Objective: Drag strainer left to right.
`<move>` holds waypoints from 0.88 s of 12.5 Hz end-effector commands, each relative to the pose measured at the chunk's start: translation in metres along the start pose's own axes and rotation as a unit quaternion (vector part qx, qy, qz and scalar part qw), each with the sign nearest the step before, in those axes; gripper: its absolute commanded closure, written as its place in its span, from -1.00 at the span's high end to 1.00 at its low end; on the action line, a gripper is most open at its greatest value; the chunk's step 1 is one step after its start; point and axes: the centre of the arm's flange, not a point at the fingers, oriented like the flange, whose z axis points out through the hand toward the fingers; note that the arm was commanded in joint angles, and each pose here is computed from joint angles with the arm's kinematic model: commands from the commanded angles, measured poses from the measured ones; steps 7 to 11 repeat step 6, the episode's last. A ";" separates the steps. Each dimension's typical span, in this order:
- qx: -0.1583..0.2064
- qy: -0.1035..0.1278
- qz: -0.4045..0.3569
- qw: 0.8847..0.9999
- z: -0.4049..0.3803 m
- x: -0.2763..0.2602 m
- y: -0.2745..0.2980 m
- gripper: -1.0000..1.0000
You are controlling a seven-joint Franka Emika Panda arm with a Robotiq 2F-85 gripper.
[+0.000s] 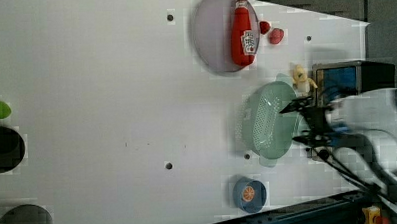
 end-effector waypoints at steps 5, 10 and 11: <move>0.085 -0.010 -0.175 0.981 -0.248 0.010 0.092 1.00; 0.079 -0.015 -0.176 0.981 -0.266 0.009 0.098 1.00; 0.079 -0.015 -0.176 0.981 -0.266 0.009 0.098 1.00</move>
